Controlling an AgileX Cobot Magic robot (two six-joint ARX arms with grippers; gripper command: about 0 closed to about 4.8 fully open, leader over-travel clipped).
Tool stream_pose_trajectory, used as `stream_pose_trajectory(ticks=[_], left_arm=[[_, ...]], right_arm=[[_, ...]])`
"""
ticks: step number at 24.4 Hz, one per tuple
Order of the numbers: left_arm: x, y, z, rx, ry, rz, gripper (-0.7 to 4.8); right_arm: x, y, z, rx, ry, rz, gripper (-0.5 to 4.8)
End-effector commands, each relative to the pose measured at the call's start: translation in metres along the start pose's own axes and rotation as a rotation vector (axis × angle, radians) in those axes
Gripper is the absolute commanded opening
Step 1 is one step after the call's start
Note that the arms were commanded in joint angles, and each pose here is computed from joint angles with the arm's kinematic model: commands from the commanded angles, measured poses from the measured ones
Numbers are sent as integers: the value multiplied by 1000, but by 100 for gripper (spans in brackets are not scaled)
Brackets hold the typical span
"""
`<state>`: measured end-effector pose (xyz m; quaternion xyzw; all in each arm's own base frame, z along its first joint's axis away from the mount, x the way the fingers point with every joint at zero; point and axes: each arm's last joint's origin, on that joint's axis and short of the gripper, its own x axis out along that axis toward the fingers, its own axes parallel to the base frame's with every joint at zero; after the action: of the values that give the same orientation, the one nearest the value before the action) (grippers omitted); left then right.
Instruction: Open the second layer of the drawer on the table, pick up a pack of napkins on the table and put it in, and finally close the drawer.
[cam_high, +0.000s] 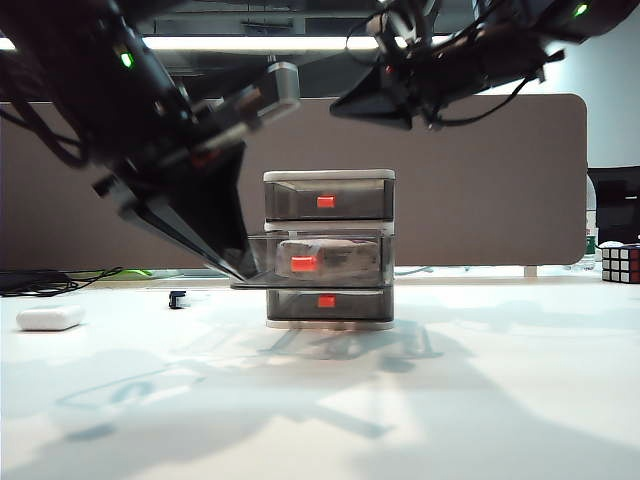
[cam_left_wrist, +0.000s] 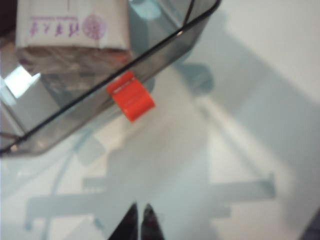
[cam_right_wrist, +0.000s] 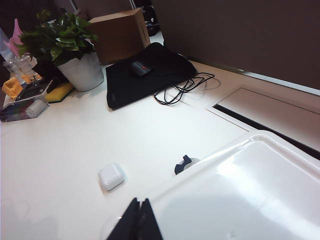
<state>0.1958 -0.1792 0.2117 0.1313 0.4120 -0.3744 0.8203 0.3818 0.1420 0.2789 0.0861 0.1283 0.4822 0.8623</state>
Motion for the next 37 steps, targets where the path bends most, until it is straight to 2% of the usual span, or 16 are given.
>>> stream_pose_trajectory(ticks=[1,3,11,17,22,30,37], left_arm=[[16,10,6,-17,-54,-59,-6],[25,13,8,-31,-67,-86,-6],[36,19,16,-21,-157,-62,-6],[41,26,20,-20,-212,39,-6],[51,31,30,-1,-330,107,-6],[71,39,37,18,-449,251,-6],[80,42,42,31,-555,334,-6]], right_arm=[[11,-6,-2,2,7,-7,-5],[19,-11,-9,15,24,-5,-5],[23,-20,-26,32,103,-70,-5],[23,-20,-28,18,120,-74,-5],[23,-20,-28,9,121,-73,-5],[23,-20,-29,-2,127,-73,-5],[22,-20,-33,-5,164,-75,-5]])
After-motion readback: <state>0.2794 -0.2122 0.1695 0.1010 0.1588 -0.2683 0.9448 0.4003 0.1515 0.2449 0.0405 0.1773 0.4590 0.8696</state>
